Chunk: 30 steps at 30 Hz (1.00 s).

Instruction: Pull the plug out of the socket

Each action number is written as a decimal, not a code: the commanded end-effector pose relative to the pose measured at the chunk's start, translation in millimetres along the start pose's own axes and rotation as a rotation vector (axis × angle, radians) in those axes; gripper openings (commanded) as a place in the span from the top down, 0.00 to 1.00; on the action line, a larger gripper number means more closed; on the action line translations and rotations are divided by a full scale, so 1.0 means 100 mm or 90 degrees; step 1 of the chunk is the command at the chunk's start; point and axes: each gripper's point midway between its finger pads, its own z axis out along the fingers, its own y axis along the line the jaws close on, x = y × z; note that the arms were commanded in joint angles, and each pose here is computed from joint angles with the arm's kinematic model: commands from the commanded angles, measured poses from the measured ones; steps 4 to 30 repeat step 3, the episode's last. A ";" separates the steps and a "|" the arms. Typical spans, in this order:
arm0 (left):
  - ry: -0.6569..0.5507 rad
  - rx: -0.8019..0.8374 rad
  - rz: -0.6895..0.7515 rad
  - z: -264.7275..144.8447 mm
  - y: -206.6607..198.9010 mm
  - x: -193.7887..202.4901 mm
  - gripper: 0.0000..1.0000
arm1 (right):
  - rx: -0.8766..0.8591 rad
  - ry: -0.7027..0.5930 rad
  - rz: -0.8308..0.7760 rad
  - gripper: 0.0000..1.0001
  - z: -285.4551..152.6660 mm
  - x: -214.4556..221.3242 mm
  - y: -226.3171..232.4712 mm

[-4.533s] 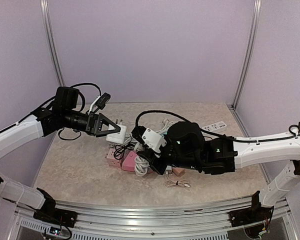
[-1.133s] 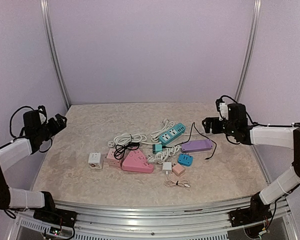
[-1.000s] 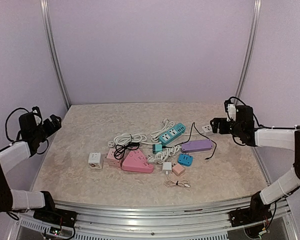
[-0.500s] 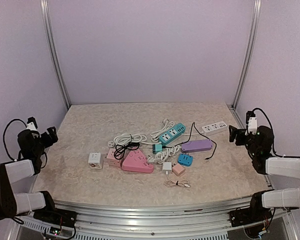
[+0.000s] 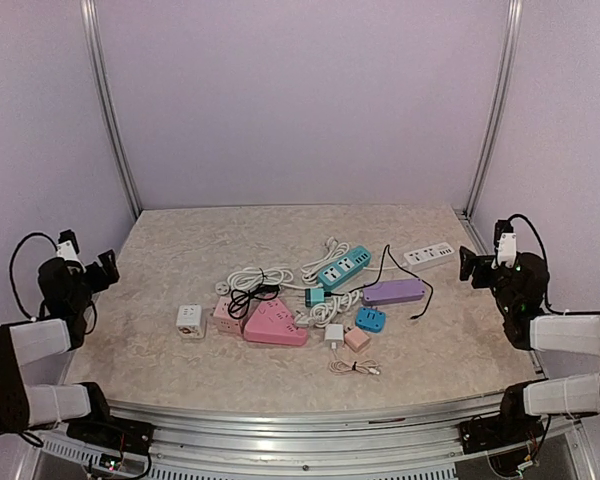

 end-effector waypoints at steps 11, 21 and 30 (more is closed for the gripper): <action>0.002 -0.008 0.024 0.02 -0.02 0.05 0.01 | 0.010 -0.009 0.005 0.01 -0.01 -0.01 -0.04; 0.002 -0.008 0.024 0.02 -0.02 0.05 0.01 | 0.010 -0.009 0.005 0.01 -0.01 -0.01 -0.04; 0.002 -0.008 0.024 0.02 -0.02 0.05 0.01 | 0.010 -0.009 0.005 0.01 -0.01 -0.01 -0.04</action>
